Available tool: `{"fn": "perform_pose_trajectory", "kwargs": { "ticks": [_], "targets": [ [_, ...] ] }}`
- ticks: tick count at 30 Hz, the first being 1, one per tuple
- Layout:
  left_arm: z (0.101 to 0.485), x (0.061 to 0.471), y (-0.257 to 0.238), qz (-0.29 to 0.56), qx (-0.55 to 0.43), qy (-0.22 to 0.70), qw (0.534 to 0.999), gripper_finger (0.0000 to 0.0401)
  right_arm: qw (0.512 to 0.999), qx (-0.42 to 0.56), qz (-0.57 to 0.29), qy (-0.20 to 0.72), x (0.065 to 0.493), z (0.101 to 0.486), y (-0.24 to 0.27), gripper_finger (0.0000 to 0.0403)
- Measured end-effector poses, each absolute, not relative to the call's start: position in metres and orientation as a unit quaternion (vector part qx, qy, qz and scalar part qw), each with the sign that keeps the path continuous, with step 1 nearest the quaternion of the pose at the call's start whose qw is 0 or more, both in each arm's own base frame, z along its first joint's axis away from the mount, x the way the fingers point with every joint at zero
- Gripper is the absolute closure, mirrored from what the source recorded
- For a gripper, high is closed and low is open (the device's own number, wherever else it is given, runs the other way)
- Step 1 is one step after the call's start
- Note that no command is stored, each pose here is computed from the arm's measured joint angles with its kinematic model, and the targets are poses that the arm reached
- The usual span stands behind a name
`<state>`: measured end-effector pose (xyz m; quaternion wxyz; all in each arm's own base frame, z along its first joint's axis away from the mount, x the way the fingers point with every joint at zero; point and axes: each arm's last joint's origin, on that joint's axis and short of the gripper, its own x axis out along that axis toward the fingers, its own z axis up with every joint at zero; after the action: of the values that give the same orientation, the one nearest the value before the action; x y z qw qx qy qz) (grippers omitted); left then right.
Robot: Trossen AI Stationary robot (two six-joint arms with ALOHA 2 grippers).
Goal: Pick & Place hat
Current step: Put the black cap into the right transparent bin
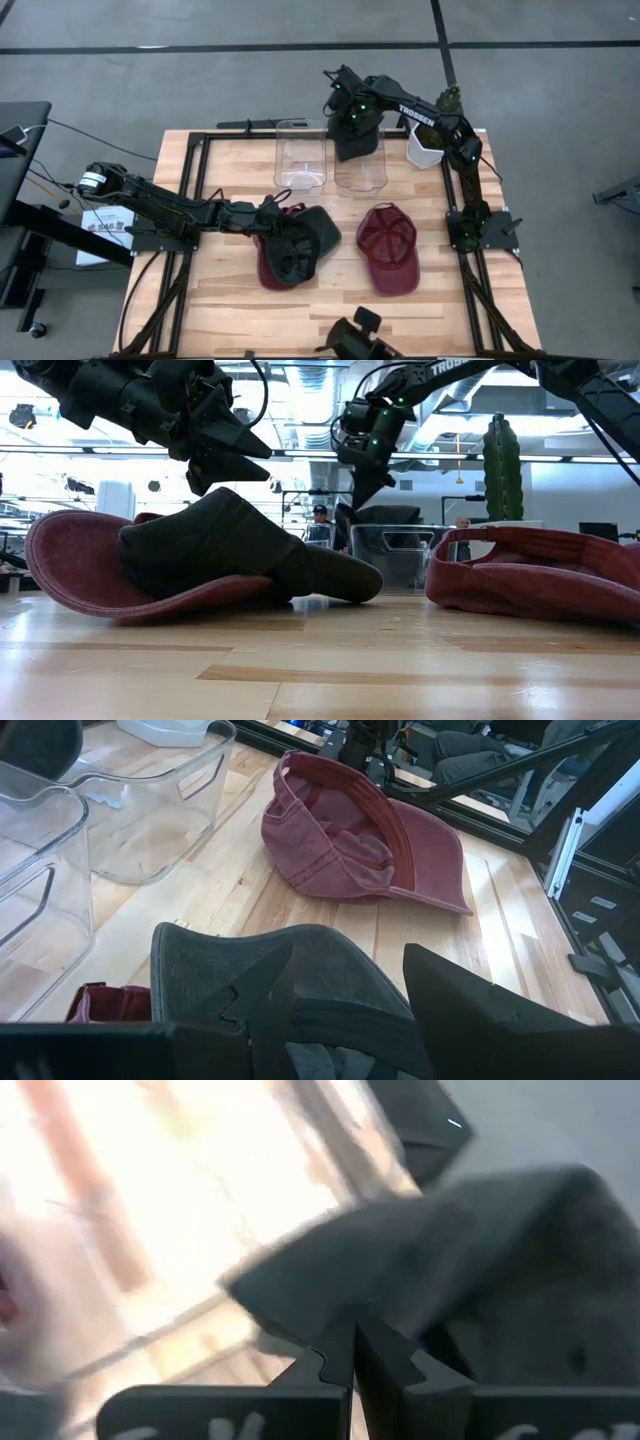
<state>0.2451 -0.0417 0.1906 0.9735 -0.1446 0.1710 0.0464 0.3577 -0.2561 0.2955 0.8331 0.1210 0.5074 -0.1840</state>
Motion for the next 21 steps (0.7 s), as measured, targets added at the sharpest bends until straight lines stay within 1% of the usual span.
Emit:
{"fn": "perform_pose_trajectory", "kwargs": {
  "ticks": [3,8,11,19,21],
  "targets": [
    [0.191,0.245,-0.042,0.046,-0.144,0.171,0.974,0.0215,0.849,0.126,-0.158,0.488,0.362,0.297,-0.254,0.0403],
    [0.191,0.245,-0.042,0.046,-0.144,0.171,0.974,0.0215,0.858,0.115,-0.165,0.473,0.366,0.299,-0.256,0.0403],
    [0.191,0.245,-0.042,0.046,-0.144,0.171,0.974,0.0215,0.849,0.093,-0.202,0.48,0.365,0.299,-0.258,0.0403],
    [0.191,0.245,-0.042,0.046,-0.144,0.171,0.974,0.0215,0.796,0.029,-0.328,0.508,0.359,0.3,-0.265,0.0403],
    [0.191,0.245,-0.042,0.046,-0.144,0.171,0.974,0.0215,0.79,0.024,-0.349,0.504,0.359,0.302,-0.265,0.0403]
  ]
}}
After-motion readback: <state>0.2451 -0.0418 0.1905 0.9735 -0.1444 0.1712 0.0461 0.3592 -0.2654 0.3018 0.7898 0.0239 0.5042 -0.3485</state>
